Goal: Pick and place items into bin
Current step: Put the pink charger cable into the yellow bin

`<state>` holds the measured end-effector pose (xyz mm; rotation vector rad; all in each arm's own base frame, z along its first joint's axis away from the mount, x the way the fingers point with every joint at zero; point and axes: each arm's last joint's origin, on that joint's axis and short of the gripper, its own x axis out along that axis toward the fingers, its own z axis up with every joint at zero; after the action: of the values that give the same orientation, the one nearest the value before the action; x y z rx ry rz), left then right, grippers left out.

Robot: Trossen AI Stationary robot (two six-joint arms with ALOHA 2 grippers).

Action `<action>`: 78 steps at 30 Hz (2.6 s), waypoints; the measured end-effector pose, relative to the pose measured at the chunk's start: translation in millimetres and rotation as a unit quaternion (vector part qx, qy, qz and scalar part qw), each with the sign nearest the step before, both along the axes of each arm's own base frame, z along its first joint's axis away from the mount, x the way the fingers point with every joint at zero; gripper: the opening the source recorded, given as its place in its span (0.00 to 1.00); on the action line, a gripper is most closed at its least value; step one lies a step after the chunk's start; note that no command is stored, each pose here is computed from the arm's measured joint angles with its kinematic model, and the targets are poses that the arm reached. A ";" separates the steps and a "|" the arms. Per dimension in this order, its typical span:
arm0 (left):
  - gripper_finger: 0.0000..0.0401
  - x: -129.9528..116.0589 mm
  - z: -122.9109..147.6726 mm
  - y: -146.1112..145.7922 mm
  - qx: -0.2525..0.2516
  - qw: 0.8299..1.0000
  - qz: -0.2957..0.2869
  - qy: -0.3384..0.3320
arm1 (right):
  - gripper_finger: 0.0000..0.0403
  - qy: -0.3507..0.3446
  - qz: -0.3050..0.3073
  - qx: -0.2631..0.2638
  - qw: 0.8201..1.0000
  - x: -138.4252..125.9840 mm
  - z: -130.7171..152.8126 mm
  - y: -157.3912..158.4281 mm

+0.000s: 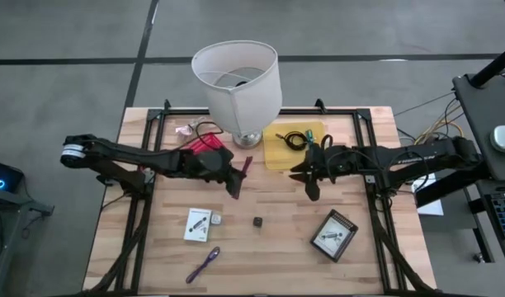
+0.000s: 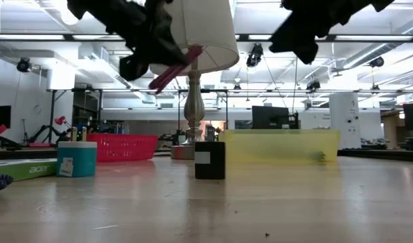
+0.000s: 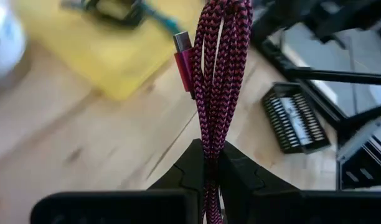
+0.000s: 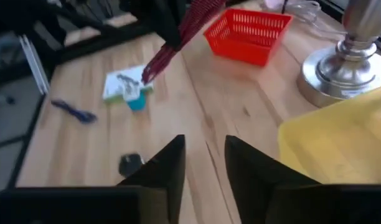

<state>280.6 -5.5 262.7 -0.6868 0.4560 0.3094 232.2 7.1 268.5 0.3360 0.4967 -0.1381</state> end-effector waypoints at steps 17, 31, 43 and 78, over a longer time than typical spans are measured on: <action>0.03 2.4 7.1 -2.6 0.086 0.992 -0.093 -0.027 | 0.51 -0.168 -0.042 0.042 0.984 68.7 -18.7 1.2; 0.03 2.3 7.8 -2.9 0.097 0.989 -0.107 -0.029 | 0.52 -0.188 -0.047 0.038 0.980 108.9 -33.9 -1.8; 0.03 2.3 7.8 -2.9 0.106 0.988 -0.112 -0.029 | 0.52 -0.187 -0.053 0.024 0.981 127.7 -24.8 -9.1; 0.15 1.9 8.5 -2.5 0.107 0.988 -0.111 -0.030 | 0.05 -0.122 -0.025 0.032 0.992 118.2 -26.8 -7.1</action>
<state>282.6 -8.1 271.2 -0.4300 0.4301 0.1252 350.4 0.0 241.7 0.4217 0.2510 -0.1272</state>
